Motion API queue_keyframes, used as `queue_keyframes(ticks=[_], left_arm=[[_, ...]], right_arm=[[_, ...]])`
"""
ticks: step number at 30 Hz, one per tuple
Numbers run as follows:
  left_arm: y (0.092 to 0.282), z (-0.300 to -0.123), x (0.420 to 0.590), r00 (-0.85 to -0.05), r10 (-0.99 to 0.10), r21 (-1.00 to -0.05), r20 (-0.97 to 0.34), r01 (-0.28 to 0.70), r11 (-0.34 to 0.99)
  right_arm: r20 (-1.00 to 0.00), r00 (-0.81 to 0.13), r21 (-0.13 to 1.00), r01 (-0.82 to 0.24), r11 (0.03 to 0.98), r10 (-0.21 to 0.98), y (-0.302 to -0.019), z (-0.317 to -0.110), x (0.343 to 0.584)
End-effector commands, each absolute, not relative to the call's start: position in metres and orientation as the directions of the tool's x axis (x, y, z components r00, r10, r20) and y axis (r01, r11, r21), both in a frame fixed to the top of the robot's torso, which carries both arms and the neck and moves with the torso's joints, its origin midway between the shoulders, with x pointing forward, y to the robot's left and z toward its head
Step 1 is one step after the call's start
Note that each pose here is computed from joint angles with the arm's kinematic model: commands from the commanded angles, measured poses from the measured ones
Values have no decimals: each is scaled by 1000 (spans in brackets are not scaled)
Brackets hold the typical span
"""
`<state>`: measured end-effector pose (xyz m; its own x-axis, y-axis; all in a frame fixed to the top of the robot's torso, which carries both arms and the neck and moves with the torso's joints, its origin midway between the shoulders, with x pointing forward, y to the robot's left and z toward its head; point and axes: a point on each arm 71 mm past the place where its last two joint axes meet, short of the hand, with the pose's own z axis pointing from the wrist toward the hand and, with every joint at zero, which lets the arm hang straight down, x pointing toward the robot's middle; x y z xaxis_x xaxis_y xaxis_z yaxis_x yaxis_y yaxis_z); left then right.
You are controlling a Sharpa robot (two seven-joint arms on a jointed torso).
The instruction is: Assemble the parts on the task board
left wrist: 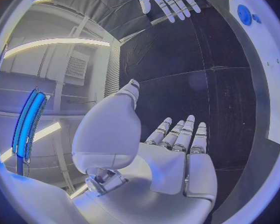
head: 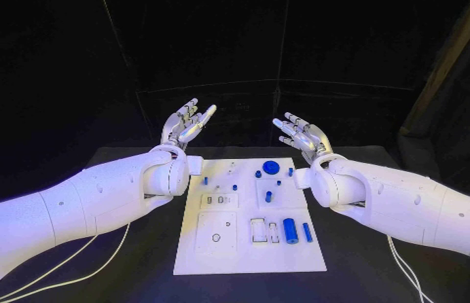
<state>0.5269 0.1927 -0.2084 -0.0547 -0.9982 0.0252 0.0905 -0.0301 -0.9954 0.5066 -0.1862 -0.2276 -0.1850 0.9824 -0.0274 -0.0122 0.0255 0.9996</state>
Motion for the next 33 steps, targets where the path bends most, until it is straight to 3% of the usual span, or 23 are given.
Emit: queue_keyframes(ticks=[1, 9, 10, 21, 28, 33], left_arm=[[189, -203, 529, -127, -989, -986, 76, 140, -94], [189, -203, 530, -128, -989, -986, 77, 141, -94], [196, -205, 533, -116, -990, -987, 82, 130, -97], [210, -204, 532, -115, -990, -985, 84, 143, -100], [214, -202, 525, -161, -983, -986, 85, 131, -107], [213, -198, 515, -217, -974, -987, 70, 126, -99]], right_arm=[[-60, -387, 998, -10, 61, 920, -173, -228, 510], [-81, -441, 996, -9, 86, 894, -171, -229, 516], [-116, -373, 993, -50, 105, 921, -189, -226, 518], [-302, -359, 951, -180, 252, 883, -199, -223, 525], [-451, -358, 888, -273, 370, 818, -203, -217, 526], [-615, -338, 784, -364, 504, 712, -203, -207, 529]])
